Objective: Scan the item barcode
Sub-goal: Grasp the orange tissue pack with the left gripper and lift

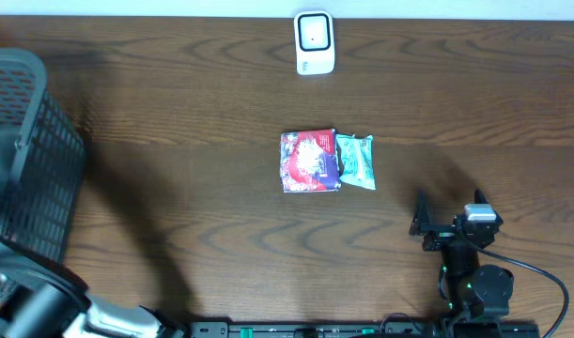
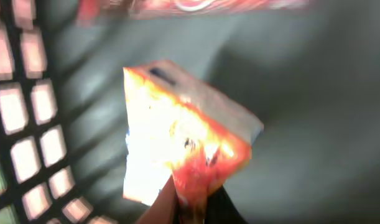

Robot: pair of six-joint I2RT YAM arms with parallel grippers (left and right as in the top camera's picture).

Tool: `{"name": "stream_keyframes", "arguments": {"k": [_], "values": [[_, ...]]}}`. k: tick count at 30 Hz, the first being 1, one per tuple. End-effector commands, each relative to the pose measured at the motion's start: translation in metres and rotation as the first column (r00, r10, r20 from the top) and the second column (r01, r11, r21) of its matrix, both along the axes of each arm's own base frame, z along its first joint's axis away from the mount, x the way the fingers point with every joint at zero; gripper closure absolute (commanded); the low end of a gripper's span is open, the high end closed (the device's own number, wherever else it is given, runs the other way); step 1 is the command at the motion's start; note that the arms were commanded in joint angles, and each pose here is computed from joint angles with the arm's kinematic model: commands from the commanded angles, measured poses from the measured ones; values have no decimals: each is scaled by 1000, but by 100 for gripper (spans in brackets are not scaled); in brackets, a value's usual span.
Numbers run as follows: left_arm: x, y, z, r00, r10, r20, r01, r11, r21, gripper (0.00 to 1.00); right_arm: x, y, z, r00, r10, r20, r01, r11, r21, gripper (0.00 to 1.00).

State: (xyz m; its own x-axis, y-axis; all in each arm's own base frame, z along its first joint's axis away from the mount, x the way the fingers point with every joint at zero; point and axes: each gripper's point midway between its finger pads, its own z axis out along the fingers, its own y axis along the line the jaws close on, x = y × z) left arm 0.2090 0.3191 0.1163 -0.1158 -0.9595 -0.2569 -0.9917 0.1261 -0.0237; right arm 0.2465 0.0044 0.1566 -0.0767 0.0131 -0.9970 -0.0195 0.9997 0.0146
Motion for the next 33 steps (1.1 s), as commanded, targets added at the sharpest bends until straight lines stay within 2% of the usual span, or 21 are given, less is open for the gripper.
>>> {"name": "stream_keyframes", "arguments": {"k": [1,2,3,4,5,8,10,13,15,19,21,22,26,31,33], "values": [[56,-10,92,913,-99,396,69,994,89,93,0,2,0,1000,10,1,-10,1000,-7,1],[72,-17,124,844,-128,521,75,990,122,93,0,2,0,1000,10,1,-10,1000,-7,1],[78,-21,140,804,-132,580,69,989,130,93,0,2,0,1000,10,1,-10,1000,-7,1],[90,-34,179,694,-135,707,64,990,126,93,0,2,0,1000,10,1,-10,1000,-7,1],[97,-45,200,624,-143,768,78,990,120,93,0,2,0,1000,10,1,-10,1000,-7,1],[112,-85,261,410,-232,882,193,967,164,93,0,2,0,1000,10,1,-10,1000,-7,1],[121,-119,299,265,-336,904,295,921,256,93,0,2,0,1000,10,1,-10,1000,-7,1],[132,-176,334,96,-456,885,416,826,380,93,0,2,0,1000,10,1,-10,1000,-7,1],[141,-215,343,6,-539,842,486,738,469,93,0,2,0,1000,10,1,-10,1000,-7,1],[157,-307,333,-192,-655,731,637,483,601,93,0,2,0,1000,10,1,-10,1000,-7,1],[161,-349,319,-253,-671,697,694,376,614,93,0,2,0,1000,10,1,-10,1000,-7,1],[163,-367,309,-263,-680,684,719,334,609,93,0,2,0,1000,10,1,-10,1000,-7,1],[172,-430,256,-228,-736,637,820,208,534,93,0,2,0,1000,10,1,-10,1000,-7,1],[175,-495,191,-212,-796,567,904,60,423,93,0,2,0,1000,10,1,-10,1000,-7,1],[174,-522,166,-226,-801,555,926,0,377,93,0,2,0,1000,10,1,-10,1000,-7,1]]}}
